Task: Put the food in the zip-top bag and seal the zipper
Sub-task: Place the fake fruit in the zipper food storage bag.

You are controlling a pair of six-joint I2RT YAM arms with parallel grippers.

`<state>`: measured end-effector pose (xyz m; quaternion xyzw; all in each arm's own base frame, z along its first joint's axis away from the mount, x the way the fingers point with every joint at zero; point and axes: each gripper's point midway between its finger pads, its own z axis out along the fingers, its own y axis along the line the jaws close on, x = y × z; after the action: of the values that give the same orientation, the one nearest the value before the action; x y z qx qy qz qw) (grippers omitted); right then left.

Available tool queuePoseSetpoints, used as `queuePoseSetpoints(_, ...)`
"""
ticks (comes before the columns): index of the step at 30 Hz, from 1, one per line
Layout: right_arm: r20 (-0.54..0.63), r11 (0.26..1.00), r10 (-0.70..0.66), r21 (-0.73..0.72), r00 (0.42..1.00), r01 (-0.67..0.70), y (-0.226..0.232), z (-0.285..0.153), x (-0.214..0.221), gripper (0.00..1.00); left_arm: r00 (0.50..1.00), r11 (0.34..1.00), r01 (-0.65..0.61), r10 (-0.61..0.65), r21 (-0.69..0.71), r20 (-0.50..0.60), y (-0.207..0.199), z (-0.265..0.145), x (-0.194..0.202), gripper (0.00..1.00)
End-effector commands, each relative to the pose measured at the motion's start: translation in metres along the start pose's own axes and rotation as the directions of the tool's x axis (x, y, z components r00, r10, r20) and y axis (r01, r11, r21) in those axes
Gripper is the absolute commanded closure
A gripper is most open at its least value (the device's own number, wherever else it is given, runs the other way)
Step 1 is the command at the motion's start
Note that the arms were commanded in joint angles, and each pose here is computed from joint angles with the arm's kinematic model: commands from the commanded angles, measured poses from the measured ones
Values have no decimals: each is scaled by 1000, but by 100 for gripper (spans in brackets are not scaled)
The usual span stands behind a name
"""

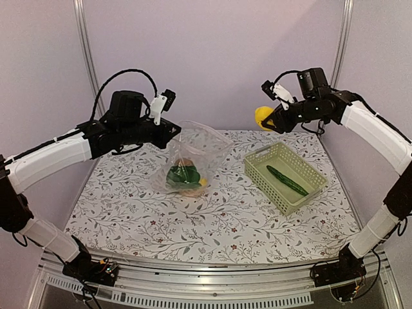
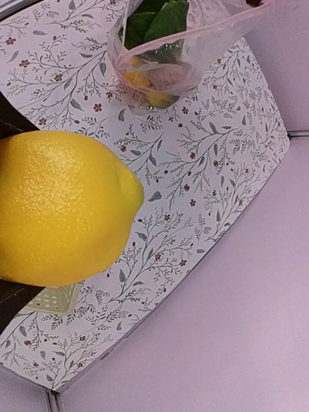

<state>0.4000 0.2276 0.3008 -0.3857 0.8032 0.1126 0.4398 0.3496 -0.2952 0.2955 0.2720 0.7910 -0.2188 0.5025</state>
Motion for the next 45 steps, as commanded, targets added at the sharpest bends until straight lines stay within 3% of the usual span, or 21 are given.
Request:
queuePoseSetpoints(1, 131, 988, -82, -118, 988, 98, 37, -20, -38, 67, 1000, 1000, -18, 18, 8, -11, -3, 6, 6, 100)
queuePoseSetpoints(14, 258, 885, -248, -333, 934, 327, 144, -11, -73, 66, 1000, 1000, -21, 22, 23, -3, -6, 2, 3, 100)
queuePoseSetpoints(28, 251, 846, -280, -391, 927, 361, 188, 43, -87, 63, 1000, 999, -22, 22, 43, 20, -10, -6, -4, 100)
queuePoseSetpoints(31, 237, 855, -272, -386, 933, 347, 188, 51, -86, 57, 999, 999, -23, 22, 47, 27, -12, -8, -6, 100)
queuePoseSetpoints(37, 186, 868, -283, -368, 941, 334, 190, 62, -77, 30, 999, 998, -26, 25, 49, 35, -13, -11, -9, 100)
queuePoseSetpoints(42, 194, 842, -278, -422, 941, 336, 200, 42, -75, 24, 999, 998, -27, 25, 50, 34, -13, -10, -8, 100)
queuePoseSetpoints(45, 204, 808, -310, -457, 928, 371, 212, 27, -71, 25, 999, 998, -27, 25, 50, 33, -13, -10, -8, 100)
